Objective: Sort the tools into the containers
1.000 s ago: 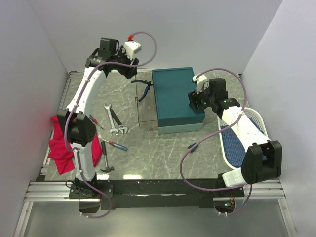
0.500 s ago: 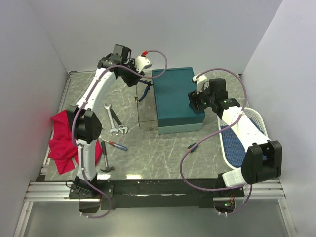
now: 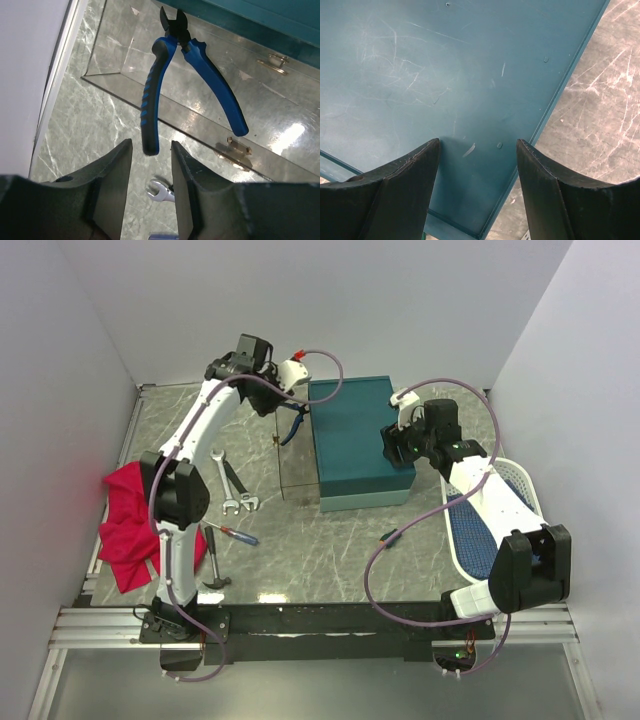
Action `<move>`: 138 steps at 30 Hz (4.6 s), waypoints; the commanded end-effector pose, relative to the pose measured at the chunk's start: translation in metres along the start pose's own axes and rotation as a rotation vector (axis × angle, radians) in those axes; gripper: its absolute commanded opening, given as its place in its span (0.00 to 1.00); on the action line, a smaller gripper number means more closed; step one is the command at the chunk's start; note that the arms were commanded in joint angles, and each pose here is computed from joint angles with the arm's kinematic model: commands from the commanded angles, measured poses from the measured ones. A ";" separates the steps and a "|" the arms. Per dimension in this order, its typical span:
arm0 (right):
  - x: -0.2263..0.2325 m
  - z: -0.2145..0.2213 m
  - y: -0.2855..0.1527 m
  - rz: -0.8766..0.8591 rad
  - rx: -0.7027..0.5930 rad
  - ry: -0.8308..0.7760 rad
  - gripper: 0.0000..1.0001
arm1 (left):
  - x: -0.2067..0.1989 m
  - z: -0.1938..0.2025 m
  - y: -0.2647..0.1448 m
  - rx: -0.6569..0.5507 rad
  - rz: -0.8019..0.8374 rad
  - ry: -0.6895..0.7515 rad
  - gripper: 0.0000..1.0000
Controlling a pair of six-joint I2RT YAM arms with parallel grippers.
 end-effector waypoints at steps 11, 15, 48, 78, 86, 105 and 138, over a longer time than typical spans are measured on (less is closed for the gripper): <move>0.004 0.042 -0.001 0.003 0.158 0.031 0.70 | -0.002 -0.008 0.021 0.053 -0.060 0.041 0.22; 0.004 0.045 -0.002 0.005 0.165 0.034 0.70 | 0.001 -0.009 0.016 0.058 -0.080 0.049 0.04; 0.002 0.044 0.004 -0.002 0.174 0.033 0.70 | -0.056 -0.053 -0.010 -0.060 0.161 -0.202 0.61; 0.024 0.018 -0.084 -0.194 0.047 -0.204 0.72 | -0.042 0.110 -0.092 -0.195 -0.183 -0.724 0.82; 0.022 0.016 -0.076 -0.179 0.033 -0.169 0.72 | -0.105 0.205 -0.095 -0.010 0.157 -0.306 0.77; 0.014 0.021 -0.056 -0.155 0.082 -0.133 0.72 | -0.206 0.217 -0.102 0.361 0.483 -0.425 0.57; 0.002 0.020 -0.044 -0.104 0.166 -0.134 0.72 | -0.231 0.248 -0.082 0.751 0.246 -0.698 0.53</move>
Point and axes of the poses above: each gripper's point midway between its finger pads, its own y axis out along the fingers, its own x axis along the line the jaws close on, z = x × y, the point moved 9 cm from there along -y, back along the fingers, and after that the axes turned 1 degree about y, right-handed, at the moved point
